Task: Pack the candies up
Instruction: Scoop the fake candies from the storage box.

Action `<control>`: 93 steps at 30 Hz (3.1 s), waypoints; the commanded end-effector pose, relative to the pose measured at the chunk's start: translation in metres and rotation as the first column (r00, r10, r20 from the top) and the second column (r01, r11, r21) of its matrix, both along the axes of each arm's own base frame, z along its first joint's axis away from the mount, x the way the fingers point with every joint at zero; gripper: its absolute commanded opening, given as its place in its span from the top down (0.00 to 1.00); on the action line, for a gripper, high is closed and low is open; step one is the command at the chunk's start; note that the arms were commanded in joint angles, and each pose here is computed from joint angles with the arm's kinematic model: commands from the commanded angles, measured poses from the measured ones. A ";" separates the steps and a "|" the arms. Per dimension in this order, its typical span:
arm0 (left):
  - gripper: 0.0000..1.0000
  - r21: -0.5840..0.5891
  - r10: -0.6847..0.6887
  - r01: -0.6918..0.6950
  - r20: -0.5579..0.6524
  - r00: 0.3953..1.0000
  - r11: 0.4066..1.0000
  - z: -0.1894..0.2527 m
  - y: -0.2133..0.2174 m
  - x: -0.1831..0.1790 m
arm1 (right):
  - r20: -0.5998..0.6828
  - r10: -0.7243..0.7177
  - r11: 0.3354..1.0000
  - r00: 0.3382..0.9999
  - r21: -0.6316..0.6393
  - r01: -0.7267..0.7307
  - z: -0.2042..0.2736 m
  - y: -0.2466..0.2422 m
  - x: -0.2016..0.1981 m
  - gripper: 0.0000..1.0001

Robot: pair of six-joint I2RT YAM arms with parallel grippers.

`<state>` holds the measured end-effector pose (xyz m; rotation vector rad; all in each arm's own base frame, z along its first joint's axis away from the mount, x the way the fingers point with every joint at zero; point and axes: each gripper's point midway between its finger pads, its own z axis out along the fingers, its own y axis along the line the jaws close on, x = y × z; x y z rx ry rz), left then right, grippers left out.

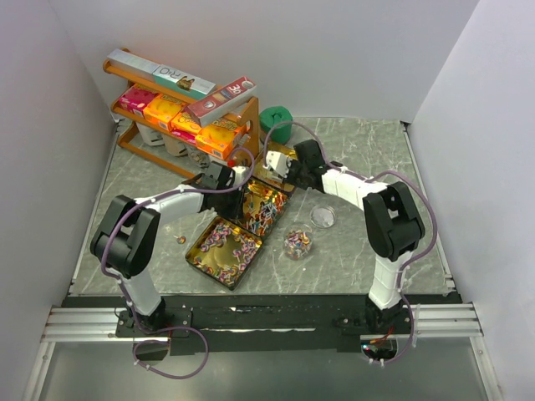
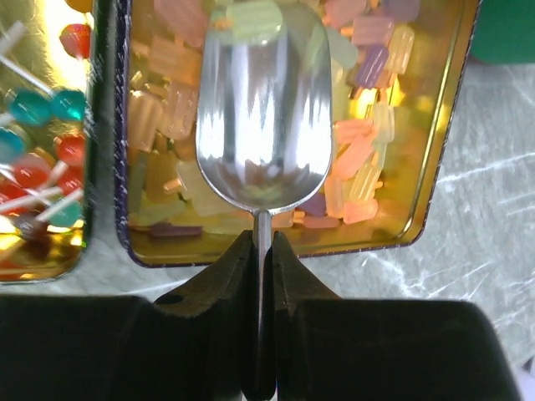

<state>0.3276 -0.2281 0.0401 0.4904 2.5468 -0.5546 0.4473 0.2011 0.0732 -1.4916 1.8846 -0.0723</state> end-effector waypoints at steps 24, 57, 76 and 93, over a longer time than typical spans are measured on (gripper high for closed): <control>0.76 -0.010 -0.004 0.004 0.019 1.000 1.000 0.007 -0.007 0.010 | -0.046 0.231 0.971 0.972 0.069 -0.228 -0.016 0.047 -0.004 1.00; 0.82 -0.026 -0.043 0.042 -0.021 0.999 0.999 -0.004 -0.016 0.008 | -0.129 0.290 0.956 0.948 0.083 -0.281 -0.013 0.097 -0.032 1.00; 0.85 -0.013 -0.029 0.029 -0.010 1.000 0.999 -0.003 -0.013 0.011 | -0.240 0.264 0.921 0.934 0.351 -0.170 0.002 0.125 -0.041 1.00; 0.86 -0.028 -0.031 0.030 -0.007 1.000 0.999 0.001 -0.016 0.013 | -0.421 0.030 0.934 0.907 0.334 0.125 -0.016 0.116 -0.043 1.00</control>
